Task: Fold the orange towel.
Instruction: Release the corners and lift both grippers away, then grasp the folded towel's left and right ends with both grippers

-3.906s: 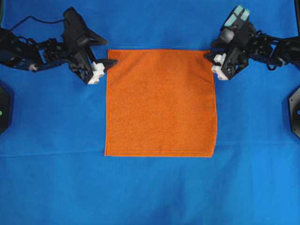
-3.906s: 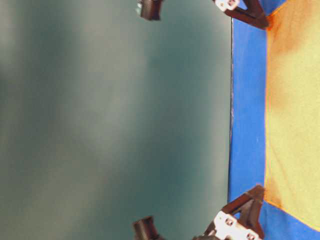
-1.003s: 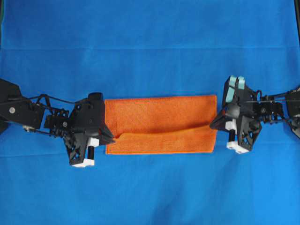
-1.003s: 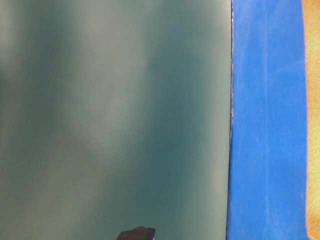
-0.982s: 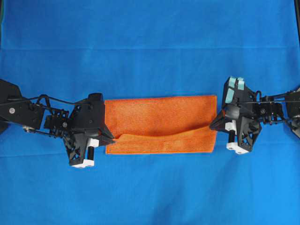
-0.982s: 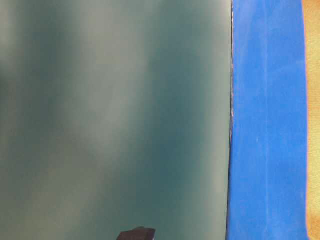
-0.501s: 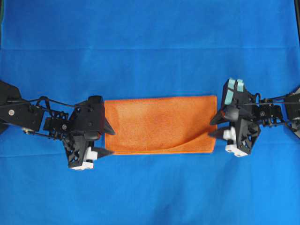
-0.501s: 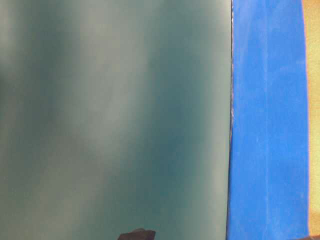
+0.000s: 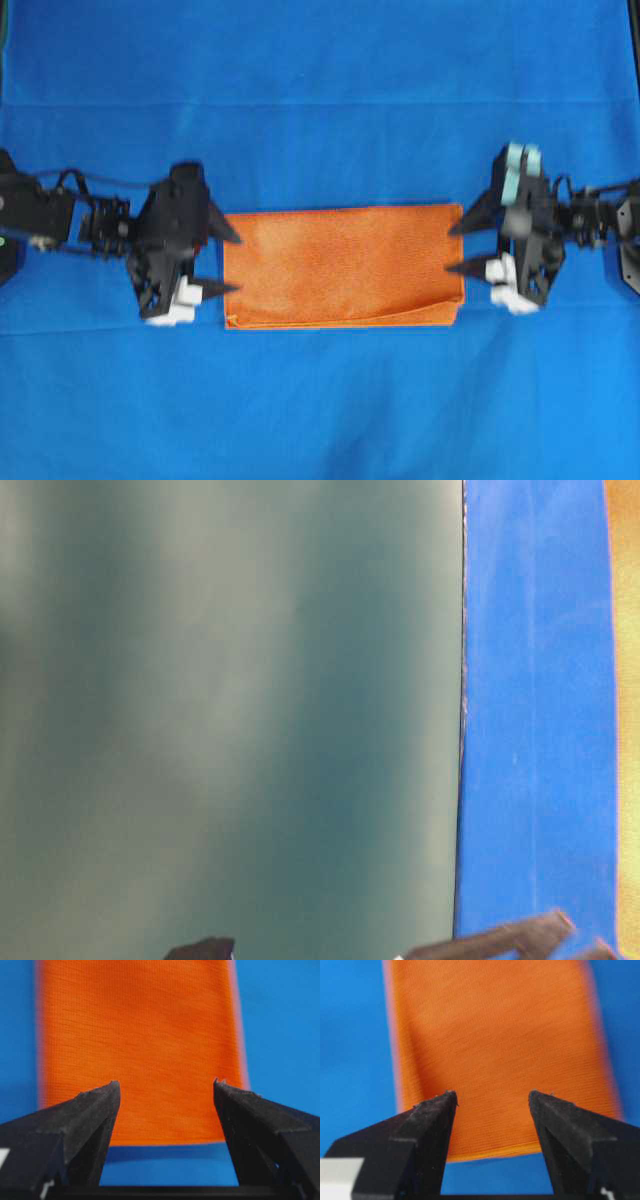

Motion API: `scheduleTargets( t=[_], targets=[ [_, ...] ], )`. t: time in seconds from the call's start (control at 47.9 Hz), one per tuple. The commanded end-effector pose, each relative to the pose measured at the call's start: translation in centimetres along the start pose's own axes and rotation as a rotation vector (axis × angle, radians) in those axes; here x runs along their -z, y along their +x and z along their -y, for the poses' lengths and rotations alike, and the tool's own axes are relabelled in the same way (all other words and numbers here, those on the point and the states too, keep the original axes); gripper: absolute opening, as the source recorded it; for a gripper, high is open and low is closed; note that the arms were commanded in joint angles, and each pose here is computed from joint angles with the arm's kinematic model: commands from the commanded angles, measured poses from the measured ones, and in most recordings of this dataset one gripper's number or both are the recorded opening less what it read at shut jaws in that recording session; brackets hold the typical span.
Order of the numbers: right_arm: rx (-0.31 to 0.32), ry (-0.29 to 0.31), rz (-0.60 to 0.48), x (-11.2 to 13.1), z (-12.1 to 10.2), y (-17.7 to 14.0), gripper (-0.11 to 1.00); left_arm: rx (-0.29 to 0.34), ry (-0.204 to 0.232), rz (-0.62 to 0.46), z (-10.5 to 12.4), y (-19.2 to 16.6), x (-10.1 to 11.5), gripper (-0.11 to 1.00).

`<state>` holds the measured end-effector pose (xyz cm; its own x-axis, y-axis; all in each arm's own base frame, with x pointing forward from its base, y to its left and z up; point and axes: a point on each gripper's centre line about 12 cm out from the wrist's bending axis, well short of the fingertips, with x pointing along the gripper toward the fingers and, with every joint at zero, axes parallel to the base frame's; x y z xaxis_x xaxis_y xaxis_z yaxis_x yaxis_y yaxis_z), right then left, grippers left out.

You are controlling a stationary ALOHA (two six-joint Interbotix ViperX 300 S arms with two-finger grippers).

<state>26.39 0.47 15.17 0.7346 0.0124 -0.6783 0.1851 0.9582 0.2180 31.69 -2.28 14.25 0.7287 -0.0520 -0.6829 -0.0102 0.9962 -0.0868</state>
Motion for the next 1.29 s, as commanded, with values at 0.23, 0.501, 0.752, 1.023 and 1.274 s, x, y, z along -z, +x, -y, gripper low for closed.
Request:
scheduleTargets(
  t=[0.23, 0.501, 0.752, 1.023, 1.274],
  targets=[
    [0.154, 0.055, -0.027, -0.6, 5.0, 0.0, 0.62, -0.115, -0.015, 0.031, -5.0, -0.5, -1.0, 0.66],
    [0.176, 0.064, -0.089, 0.4, 5.8, 1.7, 0.62, -0.134, -0.034, -0.059, -6.0, 1.7, 0.9, 0.67],
    [0.166, 0.064, -0.127, 1.2, 5.6, 3.2, 0.61, -0.130, -0.052, -0.114, -5.9, 2.8, 2.2, 0.67],
    [0.166, 0.067, -0.148, 1.6, 5.6, 3.7, 0.61, -0.127, -0.052, -0.146, -5.8, 2.8, 2.5, 0.66],
    [0.139, 0.031, -0.145, 1.6, 4.5, 3.9, 0.43, -0.102, -0.026, -0.243, -4.6, 3.5, 2.2, 0.41]
  ],
)
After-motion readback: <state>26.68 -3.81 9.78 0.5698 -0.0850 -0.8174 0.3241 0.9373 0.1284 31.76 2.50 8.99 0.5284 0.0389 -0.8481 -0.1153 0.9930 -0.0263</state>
